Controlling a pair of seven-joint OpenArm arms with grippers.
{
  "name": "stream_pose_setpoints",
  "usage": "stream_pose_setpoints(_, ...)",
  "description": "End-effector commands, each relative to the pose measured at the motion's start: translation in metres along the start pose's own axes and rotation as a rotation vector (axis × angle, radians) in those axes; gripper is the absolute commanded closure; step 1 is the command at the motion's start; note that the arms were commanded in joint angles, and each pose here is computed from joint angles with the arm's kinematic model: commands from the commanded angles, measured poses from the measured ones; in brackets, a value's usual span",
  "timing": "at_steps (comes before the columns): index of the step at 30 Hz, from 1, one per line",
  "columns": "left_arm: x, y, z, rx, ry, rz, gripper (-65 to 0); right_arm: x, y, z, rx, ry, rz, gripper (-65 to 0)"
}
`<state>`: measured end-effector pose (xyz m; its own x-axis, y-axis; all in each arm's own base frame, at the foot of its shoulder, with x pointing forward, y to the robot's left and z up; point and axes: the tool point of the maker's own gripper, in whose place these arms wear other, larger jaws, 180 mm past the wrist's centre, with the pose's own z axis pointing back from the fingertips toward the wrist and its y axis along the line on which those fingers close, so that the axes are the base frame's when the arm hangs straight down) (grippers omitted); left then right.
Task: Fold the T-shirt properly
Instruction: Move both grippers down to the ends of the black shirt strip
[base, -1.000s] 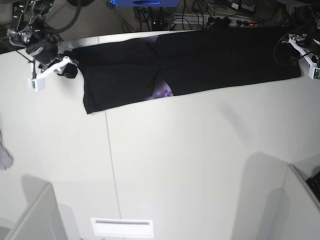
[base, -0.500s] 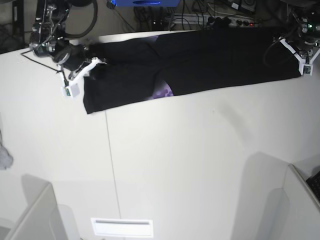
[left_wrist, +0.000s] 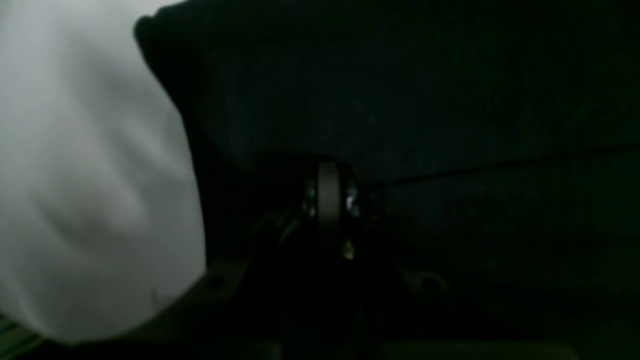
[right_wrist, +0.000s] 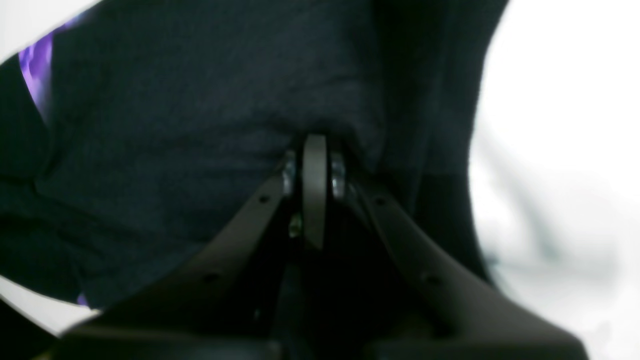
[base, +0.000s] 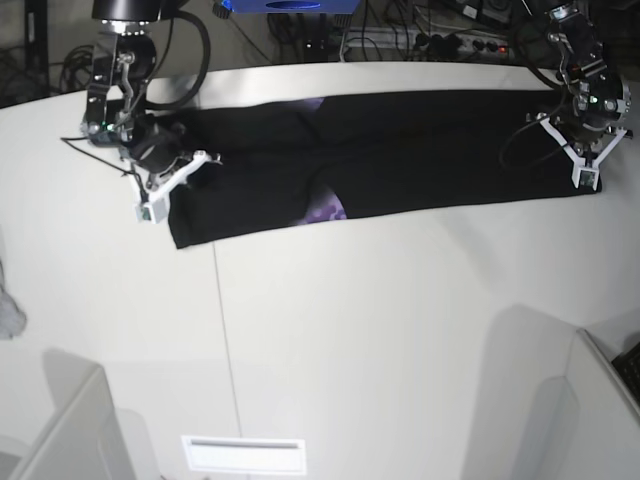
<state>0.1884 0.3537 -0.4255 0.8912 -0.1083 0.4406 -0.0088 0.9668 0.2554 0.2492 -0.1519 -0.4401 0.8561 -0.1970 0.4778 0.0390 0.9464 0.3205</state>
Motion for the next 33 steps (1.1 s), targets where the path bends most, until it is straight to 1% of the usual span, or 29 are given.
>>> stream_pose_setpoints(1,0.004,-0.004,-0.002,-0.014,0.011,-0.005,0.0,0.003,-0.023,0.004,-0.084,0.011,0.008,0.0)
stream_pose_setpoints(3,0.022,-0.004,-0.004,-0.014,-0.025,0.001,0.0,0.010,-0.027,0.003,-0.090,0.001,-0.001,0.0)
stream_pose_setpoints(5,0.036,-0.012,-0.009,-0.035,-0.044,-0.014,0.0,0.015,-0.027,0.001,-0.089,-0.006,-0.002,0.0)
stream_pose_setpoints(8,0.051,-0.018,-0.013,-0.049,-0.028,-0.019,0.0,0.027,-0.025,0.000,-0.085,-0.028,0.004,0.0)
stream_pose_setpoints(11,0.066,-0.013,-0.009,-0.037,-0.029,-0.013,0.0,0.036,-0.022,0.002,-0.077,-0.049,0.006,0.0)
stream_pose_setpoints(14,0.086,-0.007,0.004,-0.005,-0.085,-0.027,0.0,0.046,-0.015,0.008,-0.066,-0.082,0.029,0.0)
stream_pose_setpoints(18,0.122,0.001,0.037,0.053,-0.211,-0.063,0.0,0.063,-0.004,0.022,-0.057,-0.143,0.066,0.0)
stream_pose_setpoints(20,0.134,0.003,0.054,0.083,-0.267,-0.086,0.0,0.065,0.000,0.026,-0.054,-0.144,0.077,0.0)
stream_pose_setpoints(21,0.134,0.003,0.063,0.099,-0.272,-0.104,0.0,0.065,0.003,0.028,-0.052,-0.142,0.080,0.0)
stream_pose_setpoints(22,0.130,0.003,0.069,0.111,-0.255,-0.119,0.0,0.065,0.005,0.029,-0.048,-0.139,0.079,0.0)
stream_pose_setpoints(24,0.122,-0.002,0.078,0.105,-0.233,-0.129,0.0,0.064,0.006,0.029,-0.048,-0.129,0.081,0.0)
stream_pose_setpoints(29,0.082,-0.030,0.068,-0.038,-0.167,-0.106,0.0,0.061,0.006,0.028,-0.047,-0.118,0.077,0.0)
stream_pose_setpoints(32,0.064,-0.036,0.064,-0.072,-0.134,-0.099,0.0,0.061,0.005,0.028,-0.049,-0.118,0.078,0.0)
stream_pose_setpoints(33,0.062,-0.037,0.063,-0.076,-0.142,-0.098,0.0,0.060,0.005,0.028,-0.050,-0.116,0.079,0.0)
